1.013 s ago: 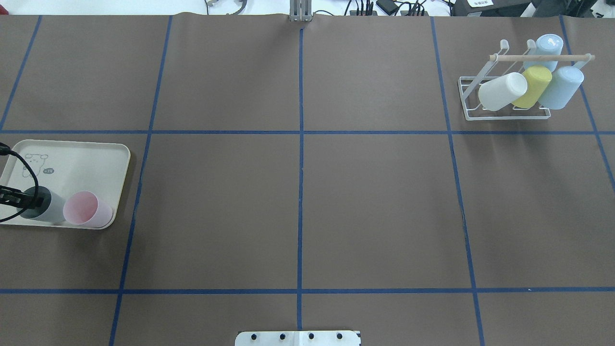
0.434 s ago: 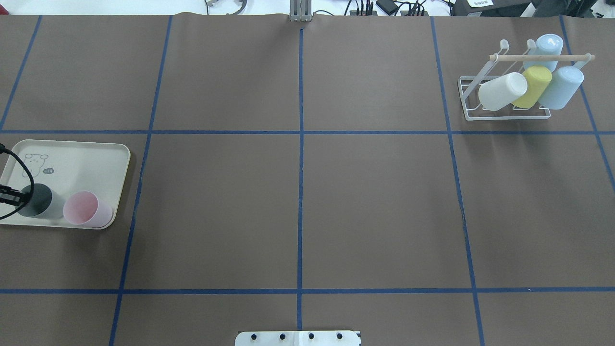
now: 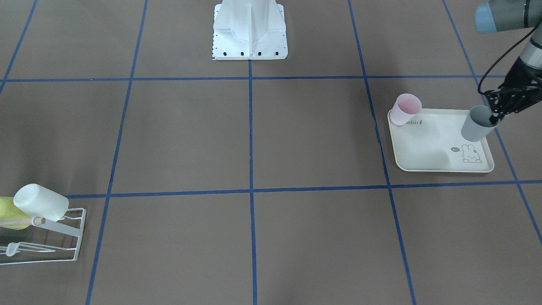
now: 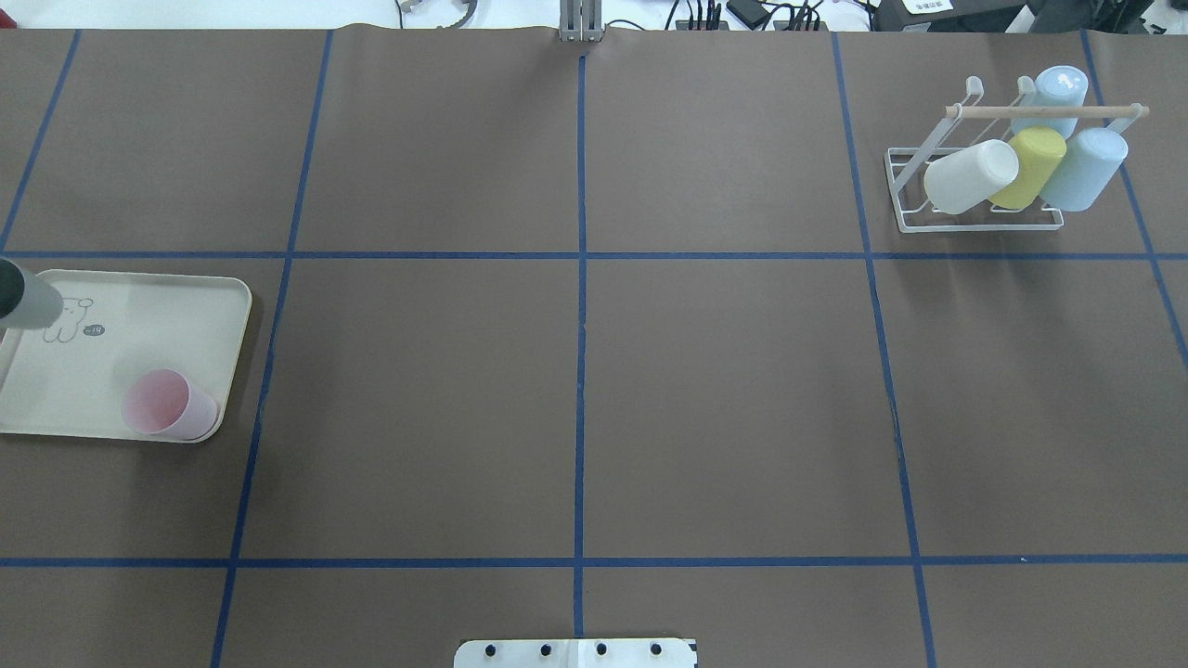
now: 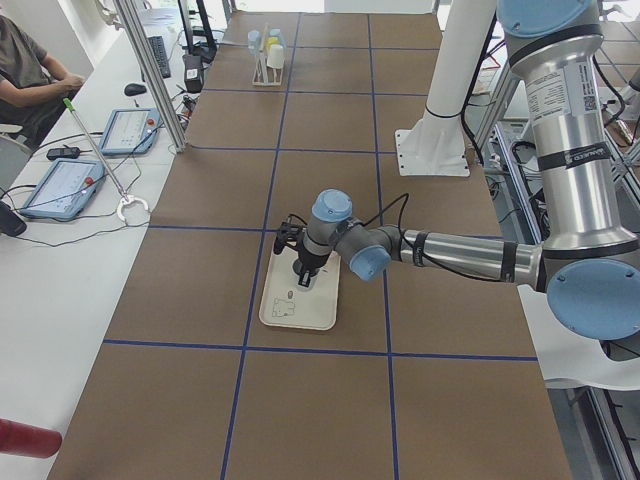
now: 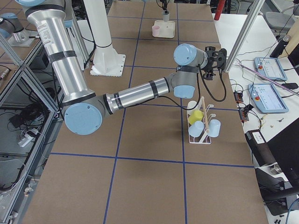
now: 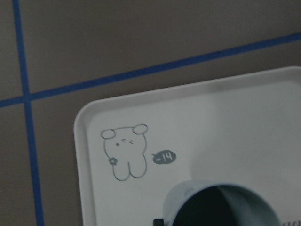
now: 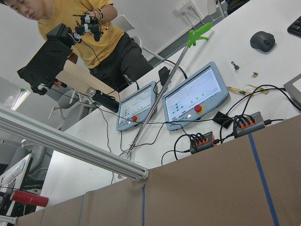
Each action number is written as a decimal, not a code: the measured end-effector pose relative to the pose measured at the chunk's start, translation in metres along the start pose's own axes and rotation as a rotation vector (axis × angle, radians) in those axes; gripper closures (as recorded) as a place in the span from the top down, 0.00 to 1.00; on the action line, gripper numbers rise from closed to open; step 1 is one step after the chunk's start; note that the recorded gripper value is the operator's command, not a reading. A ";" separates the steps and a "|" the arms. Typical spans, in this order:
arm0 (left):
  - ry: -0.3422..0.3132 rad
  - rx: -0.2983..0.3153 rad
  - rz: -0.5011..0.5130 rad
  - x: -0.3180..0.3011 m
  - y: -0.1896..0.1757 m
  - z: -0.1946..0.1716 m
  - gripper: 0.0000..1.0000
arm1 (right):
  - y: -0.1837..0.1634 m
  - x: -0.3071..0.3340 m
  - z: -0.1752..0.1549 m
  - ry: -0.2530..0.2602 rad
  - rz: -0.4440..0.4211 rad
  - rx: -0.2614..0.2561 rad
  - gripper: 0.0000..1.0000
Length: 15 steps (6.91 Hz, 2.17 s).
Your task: Transfer IKEA cup to right arm and place on rack
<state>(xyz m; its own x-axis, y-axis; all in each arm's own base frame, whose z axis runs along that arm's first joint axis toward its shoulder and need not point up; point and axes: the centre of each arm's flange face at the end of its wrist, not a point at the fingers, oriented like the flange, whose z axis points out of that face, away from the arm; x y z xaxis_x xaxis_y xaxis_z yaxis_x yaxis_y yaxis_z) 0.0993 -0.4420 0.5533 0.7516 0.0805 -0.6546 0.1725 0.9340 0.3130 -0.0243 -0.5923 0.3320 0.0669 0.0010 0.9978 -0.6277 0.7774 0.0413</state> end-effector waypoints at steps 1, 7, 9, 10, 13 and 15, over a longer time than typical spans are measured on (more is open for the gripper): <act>-0.026 0.063 -0.082 0.000 -0.026 -0.010 0.00 | 0.005 -0.003 0.005 -0.005 -0.004 -0.012 1.00; 0.194 0.309 -0.811 0.134 -0.133 -0.047 0.00 | 0.072 -0.050 0.066 -0.070 0.070 -0.061 1.00; 0.390 0.323 -0.998 0.187 -0.130 -0.068 0.00 | 0.115 -0.076 0.097 -0.116 0.135 -0.016 1.00; 0.506 0.293 -1.082 0.216 -0.125 -0.078 0.00 | 0.139 -0.087 0.110 -0.140 0.175 0.006 1.00; 0.861 0.133 -1.282 0.327 -0.114 -0.116 0.00 | 0.212 -0.132 0.135 -0.238 0.285 0.031 1.00; 1.100 0.009 -1.377 0.367 -0.102 -0.137 0.00 | 0.235 -0.159 0.137 -0.304 0.375 -0.012 1.00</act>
<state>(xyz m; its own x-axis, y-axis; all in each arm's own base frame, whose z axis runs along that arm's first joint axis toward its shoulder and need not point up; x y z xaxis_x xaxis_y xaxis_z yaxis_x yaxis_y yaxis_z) 0.2703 -0.4600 0.1869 -0.6676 -0.5132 -0.5393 0.2603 0.5178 -0.8149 -0.2887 -0.4965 0.1900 -0.3931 0.1000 0.9141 -0.5564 0.7655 -0.3230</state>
